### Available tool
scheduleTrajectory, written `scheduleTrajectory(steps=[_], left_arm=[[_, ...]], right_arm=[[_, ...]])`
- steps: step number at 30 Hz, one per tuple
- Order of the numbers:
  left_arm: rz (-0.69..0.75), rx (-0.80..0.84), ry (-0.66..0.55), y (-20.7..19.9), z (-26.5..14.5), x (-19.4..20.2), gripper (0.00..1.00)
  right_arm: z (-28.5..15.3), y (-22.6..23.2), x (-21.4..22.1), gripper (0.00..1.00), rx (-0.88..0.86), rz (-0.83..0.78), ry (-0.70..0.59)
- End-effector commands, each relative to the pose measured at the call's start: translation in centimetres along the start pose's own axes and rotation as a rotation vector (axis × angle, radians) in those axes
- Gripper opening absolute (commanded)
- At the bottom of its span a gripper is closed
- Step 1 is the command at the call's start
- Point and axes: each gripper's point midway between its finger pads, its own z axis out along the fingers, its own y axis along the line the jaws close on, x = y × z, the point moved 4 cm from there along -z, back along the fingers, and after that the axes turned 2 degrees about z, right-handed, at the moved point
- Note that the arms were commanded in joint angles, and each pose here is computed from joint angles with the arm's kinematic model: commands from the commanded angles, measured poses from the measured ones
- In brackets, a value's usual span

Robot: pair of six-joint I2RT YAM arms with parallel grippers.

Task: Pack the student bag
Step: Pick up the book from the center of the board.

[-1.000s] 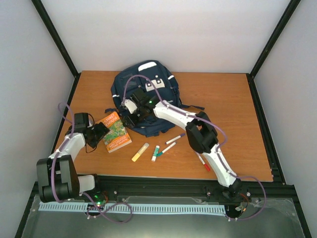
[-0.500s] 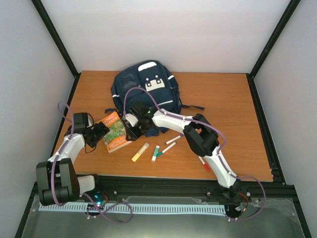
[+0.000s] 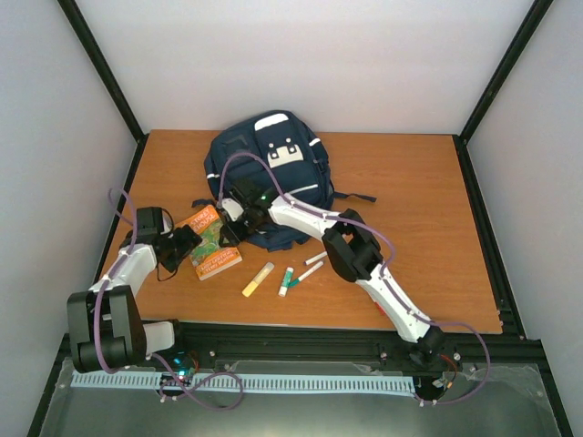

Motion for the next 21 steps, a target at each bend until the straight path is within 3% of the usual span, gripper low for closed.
scheduleTrajectory(steps=[1,14,21], left_arm=[[0.013,0.018,-0.021,-0.6,-0.1,-0.7,0.83],[-0.038,-0.021,0.010,0.7,1.5,0.1,0.81],[-0.077,0.008,0.040,0.8,3.0,0.5,0.82]], right_arm=[[0.7,-2.8,-0.9,0.51,0.007,0.093,-0.028],[2.5,-8.6,2.9,0.19,0.136,0.269,0.039],[4.4,-9.7,5.4,0.11,0.127,0.319,0.105]])
